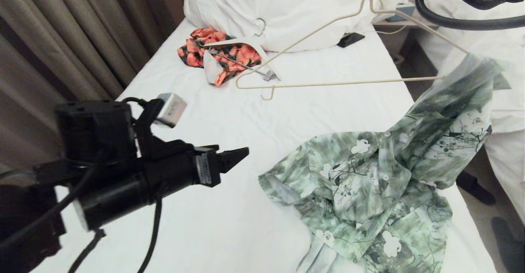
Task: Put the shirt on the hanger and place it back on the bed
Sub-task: Take the clothes hanger out of the clothes
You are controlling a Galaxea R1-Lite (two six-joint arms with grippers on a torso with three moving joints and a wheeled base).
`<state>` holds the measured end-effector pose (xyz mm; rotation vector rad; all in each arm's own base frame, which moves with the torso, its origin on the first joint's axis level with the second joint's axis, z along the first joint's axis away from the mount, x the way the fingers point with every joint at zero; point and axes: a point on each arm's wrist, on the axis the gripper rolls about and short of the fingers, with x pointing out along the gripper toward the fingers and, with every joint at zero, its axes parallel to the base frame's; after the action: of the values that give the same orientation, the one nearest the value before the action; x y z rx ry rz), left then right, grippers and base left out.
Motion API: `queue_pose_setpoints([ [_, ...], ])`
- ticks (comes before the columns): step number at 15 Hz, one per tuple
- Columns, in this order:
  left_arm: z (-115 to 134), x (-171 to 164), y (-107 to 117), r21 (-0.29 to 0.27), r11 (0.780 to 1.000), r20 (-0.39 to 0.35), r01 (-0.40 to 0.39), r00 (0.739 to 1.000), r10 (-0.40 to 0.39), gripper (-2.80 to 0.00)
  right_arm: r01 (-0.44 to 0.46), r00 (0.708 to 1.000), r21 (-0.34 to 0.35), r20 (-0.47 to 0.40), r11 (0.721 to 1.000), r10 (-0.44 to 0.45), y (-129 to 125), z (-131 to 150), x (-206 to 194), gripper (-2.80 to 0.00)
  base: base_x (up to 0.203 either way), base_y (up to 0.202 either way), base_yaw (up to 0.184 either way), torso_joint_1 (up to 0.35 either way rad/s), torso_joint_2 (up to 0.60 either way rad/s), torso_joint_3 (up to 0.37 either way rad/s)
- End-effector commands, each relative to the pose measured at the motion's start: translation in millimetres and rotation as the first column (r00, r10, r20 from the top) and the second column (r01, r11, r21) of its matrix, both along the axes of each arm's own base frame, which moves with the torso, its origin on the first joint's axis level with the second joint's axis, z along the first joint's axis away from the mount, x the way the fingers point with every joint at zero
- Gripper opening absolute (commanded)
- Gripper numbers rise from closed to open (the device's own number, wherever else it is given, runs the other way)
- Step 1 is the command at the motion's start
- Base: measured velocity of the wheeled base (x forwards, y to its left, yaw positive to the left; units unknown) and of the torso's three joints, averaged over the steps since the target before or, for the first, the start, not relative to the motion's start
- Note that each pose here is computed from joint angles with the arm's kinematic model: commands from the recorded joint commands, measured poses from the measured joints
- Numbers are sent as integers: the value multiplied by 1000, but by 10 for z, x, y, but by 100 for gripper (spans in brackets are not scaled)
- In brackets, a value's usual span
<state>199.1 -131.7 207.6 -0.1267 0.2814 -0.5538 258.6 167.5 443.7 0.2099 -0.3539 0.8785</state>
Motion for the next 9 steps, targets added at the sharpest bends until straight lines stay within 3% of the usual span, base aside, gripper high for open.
queue_pose_setpoints([
  [1, 3, -302, 454, -27, 993, 35, -111, 993, 112, -280, 29, 1000, 17, -7, 999, -29, 3, 8, -13, -280, 0, 0, 0, 0, 0, 0],
  [3, -101, -497, 815, -33, 967, 39, -254, 966, 255, -280, 63, 998, 64, -14, 996, -63, 8, 39, -51, -280, 0, 0, 0, 0, 0, 0],
  [5, -89, -701, 1140, -61, 909, 80, -413, 905, 417, -280, 81, 997, 137, -18, 987, -79, 37, 35, -85, -280, 0, 0, 0, 0, 0, 0],
  [7, -79, -975, 1252, -78, 883, 103, -462, 878, 468, -280, 65, 998, 149, -17, 987, -63, 53, -18, -171, -280, 0, 0, 0, 0, 0, 0],
  [9, -121, -1198, 1280, -68, 878, 78, -474, 875, 479, -280, 58, 998, 195, 17, 979, -62, 22, -1, -321, -280, 0, 0, 0, 0, 0, 0],
])
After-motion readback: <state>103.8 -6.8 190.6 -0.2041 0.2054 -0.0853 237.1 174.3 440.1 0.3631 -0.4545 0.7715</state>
